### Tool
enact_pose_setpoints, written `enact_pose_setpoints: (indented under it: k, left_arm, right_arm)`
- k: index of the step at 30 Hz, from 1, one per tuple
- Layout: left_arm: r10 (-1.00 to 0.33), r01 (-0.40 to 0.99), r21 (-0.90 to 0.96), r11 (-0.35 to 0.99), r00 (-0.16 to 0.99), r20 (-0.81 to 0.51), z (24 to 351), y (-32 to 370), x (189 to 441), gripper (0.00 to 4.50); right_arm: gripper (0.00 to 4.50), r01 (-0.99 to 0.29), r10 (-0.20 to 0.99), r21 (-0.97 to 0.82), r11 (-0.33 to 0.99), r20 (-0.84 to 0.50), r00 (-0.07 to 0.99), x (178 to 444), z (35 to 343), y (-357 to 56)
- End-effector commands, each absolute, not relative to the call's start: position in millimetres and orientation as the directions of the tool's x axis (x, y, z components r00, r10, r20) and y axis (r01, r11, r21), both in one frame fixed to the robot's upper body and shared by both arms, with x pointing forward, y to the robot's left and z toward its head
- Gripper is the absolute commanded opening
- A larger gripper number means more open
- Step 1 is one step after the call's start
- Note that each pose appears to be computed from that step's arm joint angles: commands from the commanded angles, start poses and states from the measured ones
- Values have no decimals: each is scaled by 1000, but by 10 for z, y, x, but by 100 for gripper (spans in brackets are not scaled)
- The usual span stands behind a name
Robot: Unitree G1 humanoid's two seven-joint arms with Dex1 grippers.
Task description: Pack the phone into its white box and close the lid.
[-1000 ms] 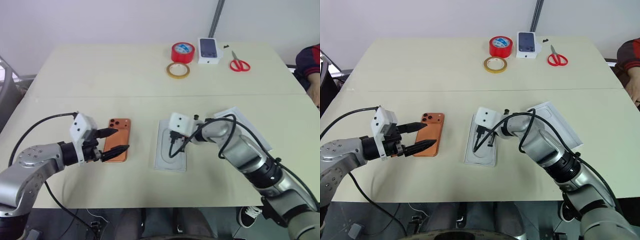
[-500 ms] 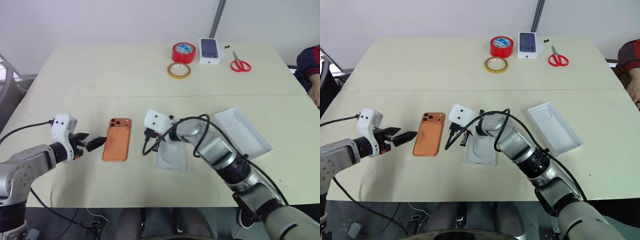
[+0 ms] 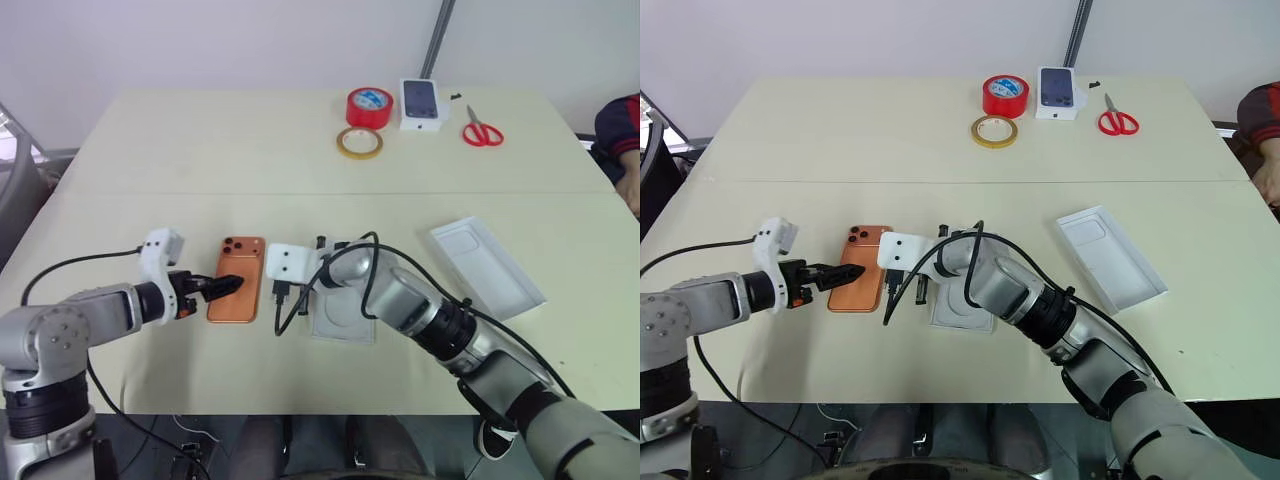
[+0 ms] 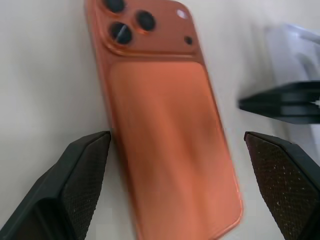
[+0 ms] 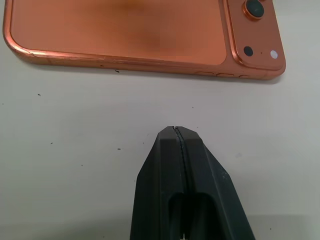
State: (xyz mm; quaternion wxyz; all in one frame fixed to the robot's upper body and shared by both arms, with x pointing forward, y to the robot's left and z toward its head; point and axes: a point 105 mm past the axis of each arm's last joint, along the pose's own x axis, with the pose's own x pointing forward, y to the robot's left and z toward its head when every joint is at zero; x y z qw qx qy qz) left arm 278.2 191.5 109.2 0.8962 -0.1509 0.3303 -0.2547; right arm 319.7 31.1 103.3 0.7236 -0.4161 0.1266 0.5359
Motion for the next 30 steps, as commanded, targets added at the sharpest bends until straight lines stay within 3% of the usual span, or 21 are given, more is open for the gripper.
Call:
enact_pose_setpoints:
  k: [1,13,21,30]
  left_arm:
    - [-660,402,-524,751,497,-563,876,1574,2591,449]
    - [-736,404,-632,661,511,-443,991,1377,2678,449]
    - [-750,427,-628,650,494,-440,1035,1321,2663,449]
    - [-672,307,-646,698,594,-443,1032,1560,2825,449]
  right_arm:
    - [0,-878,692,-475,58,-615,378,3139,1079,381]
    - [0,-884,682,-461,78,-622,385,3114,1034,303]
    - [0,-886,681,-456,81,-624,383,3115,1022,295]
    - [0,-885,677,-458,85,-625,389,3130,1022,272]
